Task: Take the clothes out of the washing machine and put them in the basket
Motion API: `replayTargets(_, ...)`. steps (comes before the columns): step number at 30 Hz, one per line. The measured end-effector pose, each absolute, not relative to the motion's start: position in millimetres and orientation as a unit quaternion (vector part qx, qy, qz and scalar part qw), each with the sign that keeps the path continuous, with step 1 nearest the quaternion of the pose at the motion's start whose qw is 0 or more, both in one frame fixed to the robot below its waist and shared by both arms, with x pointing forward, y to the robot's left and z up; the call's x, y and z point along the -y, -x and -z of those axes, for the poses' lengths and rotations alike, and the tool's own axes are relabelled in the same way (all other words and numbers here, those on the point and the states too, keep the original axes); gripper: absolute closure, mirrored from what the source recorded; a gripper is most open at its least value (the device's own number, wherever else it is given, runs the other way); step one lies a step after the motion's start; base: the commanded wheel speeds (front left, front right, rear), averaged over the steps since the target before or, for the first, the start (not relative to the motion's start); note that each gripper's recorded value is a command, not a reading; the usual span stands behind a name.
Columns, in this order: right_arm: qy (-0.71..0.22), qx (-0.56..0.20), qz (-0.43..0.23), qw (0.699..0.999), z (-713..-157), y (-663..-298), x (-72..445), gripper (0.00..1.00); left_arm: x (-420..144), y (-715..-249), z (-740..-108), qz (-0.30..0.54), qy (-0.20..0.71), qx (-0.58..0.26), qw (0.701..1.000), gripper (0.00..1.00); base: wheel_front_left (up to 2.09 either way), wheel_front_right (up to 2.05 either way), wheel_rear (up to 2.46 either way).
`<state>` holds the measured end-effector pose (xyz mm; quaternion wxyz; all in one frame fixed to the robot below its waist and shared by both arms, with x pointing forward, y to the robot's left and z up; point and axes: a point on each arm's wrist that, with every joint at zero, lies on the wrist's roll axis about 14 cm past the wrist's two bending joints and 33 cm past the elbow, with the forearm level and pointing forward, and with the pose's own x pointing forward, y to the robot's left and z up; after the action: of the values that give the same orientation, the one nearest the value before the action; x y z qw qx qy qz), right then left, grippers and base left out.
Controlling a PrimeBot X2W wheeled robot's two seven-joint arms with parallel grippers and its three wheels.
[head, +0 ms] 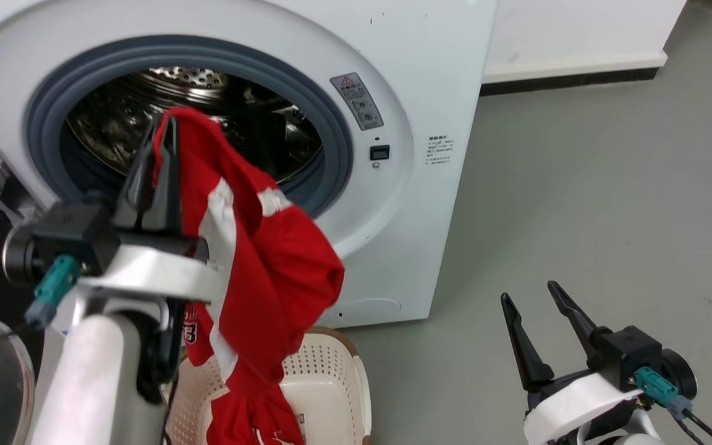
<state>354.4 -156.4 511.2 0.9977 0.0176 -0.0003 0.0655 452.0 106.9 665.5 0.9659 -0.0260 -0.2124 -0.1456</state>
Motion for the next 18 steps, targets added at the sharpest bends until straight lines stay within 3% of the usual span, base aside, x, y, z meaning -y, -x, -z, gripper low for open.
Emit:
replayTargets(4,-0.022,-0.010,-0.062,0.998,-503.1,-356.6,158.2,0.00,-106.8,-444.6,-620.7,0.134,0.051,0.153,0.978,1.00,0.00,0.00,0.00)
replayTargets(10,-0.025,-0.020,-0.059,0.998,-494.1,-366.9,160.5,0.00,-108.1,-430.2,-509.3,0.106,0.087,-0.001,0.991,1.00,0.00,0.00,0.00)
replayTargets(18,-0.022,-0.033,-0.073,0.997,-480.7,-392.7,153.7,0.00,-118.8,-408.0,-365.3,0.069,0.129,-0.200,0.969,1.00,0.00,0.00,0.00)
